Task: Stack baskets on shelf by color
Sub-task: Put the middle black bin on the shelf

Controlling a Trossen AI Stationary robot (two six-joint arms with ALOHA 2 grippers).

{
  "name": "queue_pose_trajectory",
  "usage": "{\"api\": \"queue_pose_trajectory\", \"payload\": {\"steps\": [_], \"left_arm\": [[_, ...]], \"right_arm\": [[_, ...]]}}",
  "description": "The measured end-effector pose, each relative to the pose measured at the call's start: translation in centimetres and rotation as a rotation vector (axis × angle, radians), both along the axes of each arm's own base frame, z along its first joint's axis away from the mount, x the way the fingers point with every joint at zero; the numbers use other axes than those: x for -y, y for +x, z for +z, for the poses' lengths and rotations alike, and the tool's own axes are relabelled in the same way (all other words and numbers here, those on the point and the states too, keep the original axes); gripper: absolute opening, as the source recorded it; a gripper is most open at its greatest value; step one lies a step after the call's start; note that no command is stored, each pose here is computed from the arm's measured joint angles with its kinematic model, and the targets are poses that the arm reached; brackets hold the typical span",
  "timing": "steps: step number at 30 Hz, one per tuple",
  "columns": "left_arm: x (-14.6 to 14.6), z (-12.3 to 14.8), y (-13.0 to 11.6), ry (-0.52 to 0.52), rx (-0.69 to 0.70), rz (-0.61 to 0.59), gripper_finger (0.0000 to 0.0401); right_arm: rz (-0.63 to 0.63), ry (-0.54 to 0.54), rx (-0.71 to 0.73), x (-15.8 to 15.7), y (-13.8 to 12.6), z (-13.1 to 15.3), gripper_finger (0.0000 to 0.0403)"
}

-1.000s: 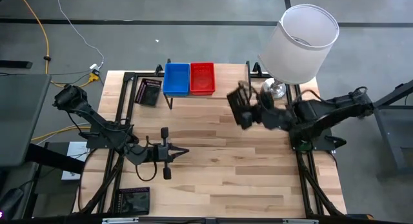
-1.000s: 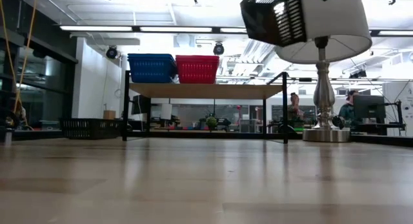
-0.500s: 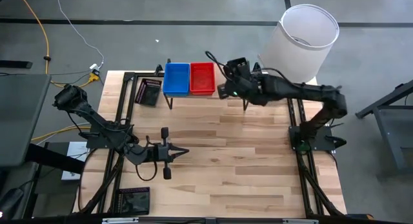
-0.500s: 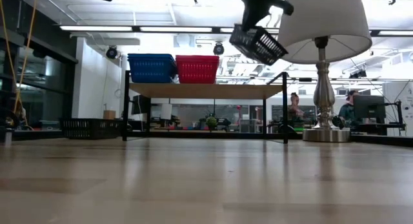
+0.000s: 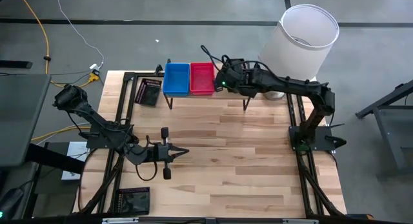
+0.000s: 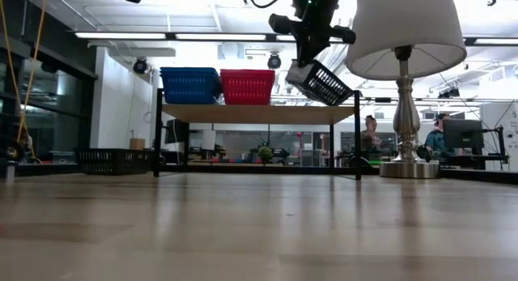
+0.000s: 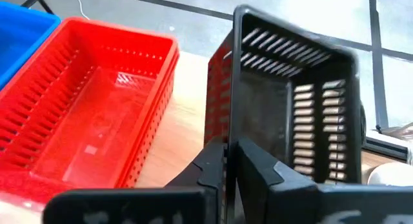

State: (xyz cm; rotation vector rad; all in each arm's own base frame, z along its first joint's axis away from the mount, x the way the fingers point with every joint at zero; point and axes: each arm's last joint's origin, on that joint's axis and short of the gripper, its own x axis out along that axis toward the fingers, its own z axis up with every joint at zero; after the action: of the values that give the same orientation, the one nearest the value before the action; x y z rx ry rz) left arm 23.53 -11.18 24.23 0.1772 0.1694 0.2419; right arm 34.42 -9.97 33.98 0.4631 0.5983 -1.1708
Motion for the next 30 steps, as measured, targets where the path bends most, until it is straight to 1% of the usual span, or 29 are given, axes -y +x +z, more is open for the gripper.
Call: {"api": "queue_pose_trajectory", "payload": {"steps": [7,15,18,21,23,26,28,30], "left_arm": [[0.0,0.0,0.0,0.002,-0.003,0.0,0.0],[0.0,0.0,0.0,0.002,-0.004,0.0,0.0],[0.0,-0.1,0.0,0.004,-0.013,0.001,0.0],[0.0,-0.2,0.0,-0.004,-0.018,0.004,0.0],[0.0,-0.3,-0.1,-0.001,-0.025,0.005,0.0],[0.0,-0.4,-0.1,-0.005,-0.028,0.007,0.0],[0.0,-0.4,-0.1,-0.02,-0.026,0.009,0.0],[0.0,-0.4,-0.1,-0.028,-0.025,0.011,0.0]], "right_arm": [[-0.015,0.01,0.013,0.1,-0.1,0.0,0.0056],[0.0,0.003,-0.026,0.1,-0.1,-0.6,0.0117],[0.051,-0.047,-0.1,0.1,-0.6,0.4,0.0141],[0.074,-0.074,-0.146,-0.4,-2.0,1.8,0.0157],[0.079,-0.061,-0.2,-0.6,-2.8,1.9,0.0159],[0.065,-0.031,-0.351,-1.0,-4.3,1.5,0.0147],[0.033,-0.019,-0.451,-1.1,-5.4,1.1,0.0125],[0.013,-0.009,-0.52,-1.2,-5.9,0.4,0.0089]]}}
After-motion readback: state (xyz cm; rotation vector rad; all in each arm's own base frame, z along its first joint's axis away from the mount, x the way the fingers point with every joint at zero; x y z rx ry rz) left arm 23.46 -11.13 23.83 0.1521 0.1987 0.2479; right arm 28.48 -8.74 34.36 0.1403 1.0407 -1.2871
